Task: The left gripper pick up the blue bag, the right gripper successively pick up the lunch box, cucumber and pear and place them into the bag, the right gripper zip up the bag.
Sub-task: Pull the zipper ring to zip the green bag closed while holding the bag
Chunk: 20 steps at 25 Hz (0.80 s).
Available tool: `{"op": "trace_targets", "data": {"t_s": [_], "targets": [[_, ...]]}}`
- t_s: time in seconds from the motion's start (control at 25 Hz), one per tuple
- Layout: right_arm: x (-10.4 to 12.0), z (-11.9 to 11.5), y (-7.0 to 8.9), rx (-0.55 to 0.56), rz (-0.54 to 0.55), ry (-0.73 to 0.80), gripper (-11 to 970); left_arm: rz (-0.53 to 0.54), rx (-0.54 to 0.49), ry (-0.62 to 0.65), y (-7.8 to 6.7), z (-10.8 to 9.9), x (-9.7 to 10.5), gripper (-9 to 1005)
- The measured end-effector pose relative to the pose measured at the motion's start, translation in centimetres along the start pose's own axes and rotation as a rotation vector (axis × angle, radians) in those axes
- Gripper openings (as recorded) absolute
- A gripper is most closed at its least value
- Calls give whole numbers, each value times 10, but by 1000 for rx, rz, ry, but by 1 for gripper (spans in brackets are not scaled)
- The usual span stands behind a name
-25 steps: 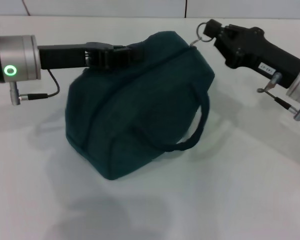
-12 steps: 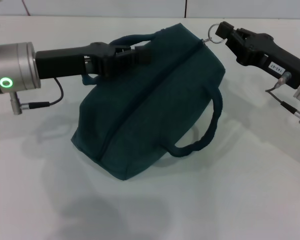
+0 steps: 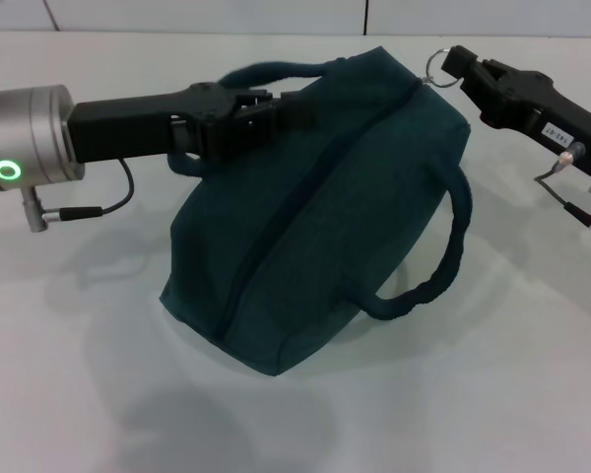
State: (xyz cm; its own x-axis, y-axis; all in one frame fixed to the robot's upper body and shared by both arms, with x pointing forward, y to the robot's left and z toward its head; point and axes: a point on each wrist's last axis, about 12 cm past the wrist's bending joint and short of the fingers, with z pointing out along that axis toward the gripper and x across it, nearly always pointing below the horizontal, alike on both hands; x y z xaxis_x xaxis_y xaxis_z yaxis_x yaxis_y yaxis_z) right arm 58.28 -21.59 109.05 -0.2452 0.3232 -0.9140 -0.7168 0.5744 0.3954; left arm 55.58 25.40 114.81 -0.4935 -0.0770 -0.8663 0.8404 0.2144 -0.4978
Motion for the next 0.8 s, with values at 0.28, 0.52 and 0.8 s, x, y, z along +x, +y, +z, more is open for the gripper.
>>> {"op": "trace_targets", "data": {"t_s": [0.28, 0.52, 0.8], "targets": [[2, -1, -2, 13, 4, 12, 7, 48, 51, -39, -6, 0, -4, 84], [3, -2, -2, 14, 4, 14, 18, 62, 79, -50, -9, 2, -7, 88], [-1, 0, 4, -36, -7, -10, 56, 68, 55, -60, -6, 4, -8, 93]]}}
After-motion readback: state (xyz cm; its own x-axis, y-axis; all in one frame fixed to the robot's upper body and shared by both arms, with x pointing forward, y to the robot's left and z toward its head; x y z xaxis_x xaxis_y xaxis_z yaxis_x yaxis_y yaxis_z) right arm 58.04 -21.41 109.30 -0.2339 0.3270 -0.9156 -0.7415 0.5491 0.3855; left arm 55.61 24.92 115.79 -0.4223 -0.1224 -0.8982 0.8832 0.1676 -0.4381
